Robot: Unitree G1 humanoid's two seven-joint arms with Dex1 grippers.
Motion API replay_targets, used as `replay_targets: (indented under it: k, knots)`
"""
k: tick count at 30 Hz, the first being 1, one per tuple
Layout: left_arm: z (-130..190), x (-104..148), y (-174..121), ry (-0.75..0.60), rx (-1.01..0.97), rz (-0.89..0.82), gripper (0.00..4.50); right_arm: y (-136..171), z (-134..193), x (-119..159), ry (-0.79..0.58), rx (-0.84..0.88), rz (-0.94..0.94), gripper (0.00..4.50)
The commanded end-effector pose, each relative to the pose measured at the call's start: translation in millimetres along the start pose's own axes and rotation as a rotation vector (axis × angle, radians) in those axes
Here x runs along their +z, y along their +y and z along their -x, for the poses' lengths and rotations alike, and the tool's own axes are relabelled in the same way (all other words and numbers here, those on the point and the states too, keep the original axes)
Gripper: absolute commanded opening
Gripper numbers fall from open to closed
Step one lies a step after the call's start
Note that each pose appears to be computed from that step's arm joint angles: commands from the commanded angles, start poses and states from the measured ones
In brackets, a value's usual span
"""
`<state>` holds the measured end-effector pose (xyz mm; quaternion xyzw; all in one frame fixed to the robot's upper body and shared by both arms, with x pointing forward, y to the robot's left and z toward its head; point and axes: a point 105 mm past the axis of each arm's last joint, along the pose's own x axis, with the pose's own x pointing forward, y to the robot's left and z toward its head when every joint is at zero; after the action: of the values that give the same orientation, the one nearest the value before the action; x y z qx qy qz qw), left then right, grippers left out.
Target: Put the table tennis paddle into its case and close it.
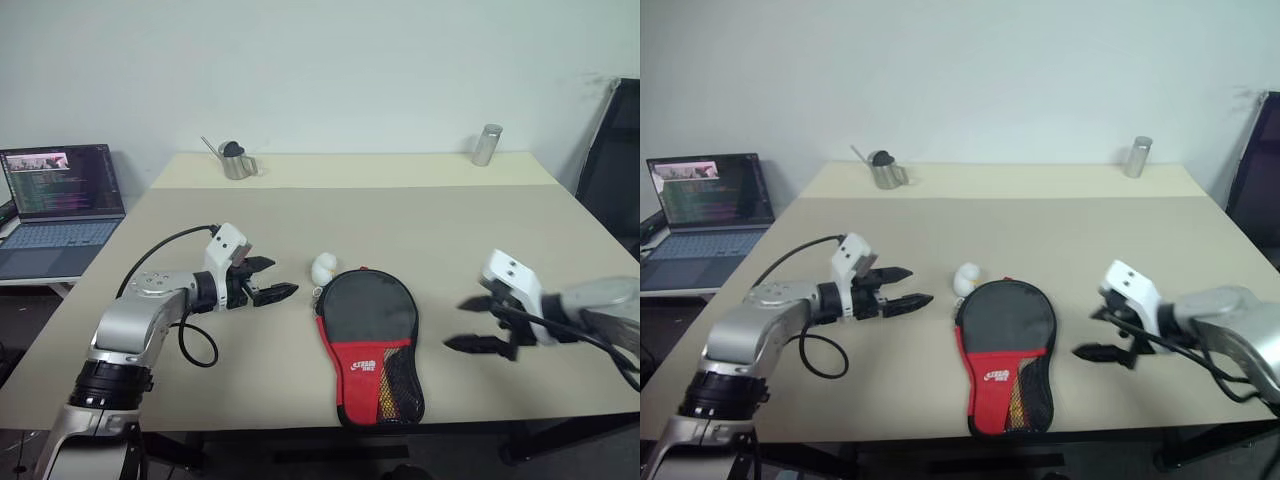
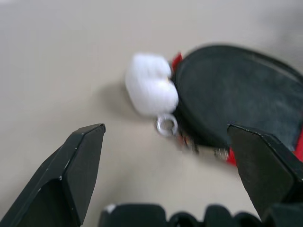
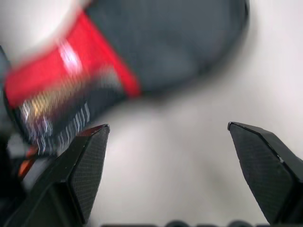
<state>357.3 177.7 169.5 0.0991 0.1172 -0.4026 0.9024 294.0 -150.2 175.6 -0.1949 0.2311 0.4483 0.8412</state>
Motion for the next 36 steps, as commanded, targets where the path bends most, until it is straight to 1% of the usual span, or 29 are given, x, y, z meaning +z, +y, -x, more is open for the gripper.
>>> replay_targets:
  k: [1, 2, 3, 5, 6, 8, 11, 16, 19, 23, 27, 33, 36]
  knots:
    - [-4, 22, 15, -0.065, 0.074, -0.01, 4.5, -16, -29, 47, -0.196, -0.12, 0.07, 4.41]
    - [-8, 24, 19, -0.065, 0.098, -0.004, 4.5, -18, -41, 53, -0.232, -0.14, 0.071, 4.41]
    - [-14, 23, 24, -0.047, 0.135, 0.007, 4.5, -14, -58, 54, -0.261, -0.133, 0.033, 4.41]
    - [-23, 20, 28, -0.024, 0.164, 0.024, 4.5, -8, -82, 49, -0.279, -0.12, -0.023, 4.41]
    - [-28, 19, 26, -0.018, 0.161, 0.033, 4.5, -5, -91, 45, -0.274, -0.122, -0.041, 4.41]
    - [-41, 19, 19, -0.007, 0.142, 0.047, 4.5, 13, -113, 26, -0.247, -0.063, -0.106, 4.41]
    - [-53, 17, 12, 0.005, 0.126, 0.068, 4.5, 31, -130, 2, -0.179, -0.009, -0.166, 4.41]
    - [-63, 15, 5, 0.007, 0.099, 0.087, 4.5, 50, -143, -31, -0.052, 0.037, -0.186, 4.41]
    - [-61, 13, 9, 0.014, 0.108, 0.094, 4.5, 52, -149, -40, -0.023, 0.042, -0.224, 4.41]
    - [-58, 13, 13, 0.012, 0.113, 0.095, 4.5, 56, -152, -43, -0.01, 0.059, -0.219, 4.41]
    - [-72, 8, 10, 0.021, 0.127, 0.124, 4.5, 56, -154, -40, -0.016, 0.062, -0.213, 4.41]
    - [-97, 12, -3, -0.032, 0.115, 0.167, 4.5, 59, -157, -43, -0.01, 0.074, -0.218, 4.41]
    - [-105, 11, 1, -0.024, 0.156, 0.167, 4.5, 61, -157, -43, -0.008, 0.076, -0.226, 4.41]
